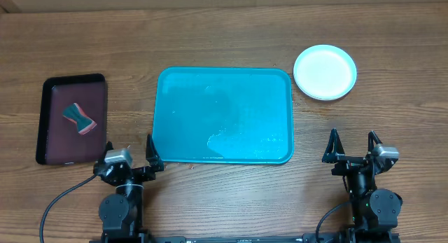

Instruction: Clean dirty plates on tray and stack at the side

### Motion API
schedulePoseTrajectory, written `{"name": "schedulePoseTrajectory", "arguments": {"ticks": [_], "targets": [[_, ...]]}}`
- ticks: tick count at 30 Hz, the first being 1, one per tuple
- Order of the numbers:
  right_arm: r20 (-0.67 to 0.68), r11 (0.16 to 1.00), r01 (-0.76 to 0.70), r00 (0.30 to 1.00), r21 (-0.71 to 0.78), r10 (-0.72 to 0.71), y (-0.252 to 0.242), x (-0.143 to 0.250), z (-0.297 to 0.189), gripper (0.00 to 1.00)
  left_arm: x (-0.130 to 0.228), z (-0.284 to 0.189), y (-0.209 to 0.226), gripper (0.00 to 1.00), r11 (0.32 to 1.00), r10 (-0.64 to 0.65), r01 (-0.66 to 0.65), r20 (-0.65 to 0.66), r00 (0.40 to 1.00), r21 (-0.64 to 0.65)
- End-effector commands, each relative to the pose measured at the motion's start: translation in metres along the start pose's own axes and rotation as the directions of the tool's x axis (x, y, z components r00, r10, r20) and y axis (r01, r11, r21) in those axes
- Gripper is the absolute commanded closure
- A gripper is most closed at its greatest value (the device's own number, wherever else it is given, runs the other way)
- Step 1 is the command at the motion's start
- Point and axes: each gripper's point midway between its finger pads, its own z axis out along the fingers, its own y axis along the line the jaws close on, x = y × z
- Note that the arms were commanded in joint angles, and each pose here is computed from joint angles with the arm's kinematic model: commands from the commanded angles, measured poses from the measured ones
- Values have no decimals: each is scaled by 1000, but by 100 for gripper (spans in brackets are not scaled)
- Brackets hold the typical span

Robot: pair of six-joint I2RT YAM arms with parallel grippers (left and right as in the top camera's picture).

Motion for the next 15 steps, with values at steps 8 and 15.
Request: {"name": "schedulePoseTrajectory", "arguments": {"ticks": [8,15], "targets": [[6,1000,8,1000,-3,-8,0,1,0,0,1,-1,-8,0,986,161,-161,7,987,36],[6,1000,8,1000,-3,-8,0,1,0,0,0,-1,-8,0,989,145,-145,8,989,34]]}}
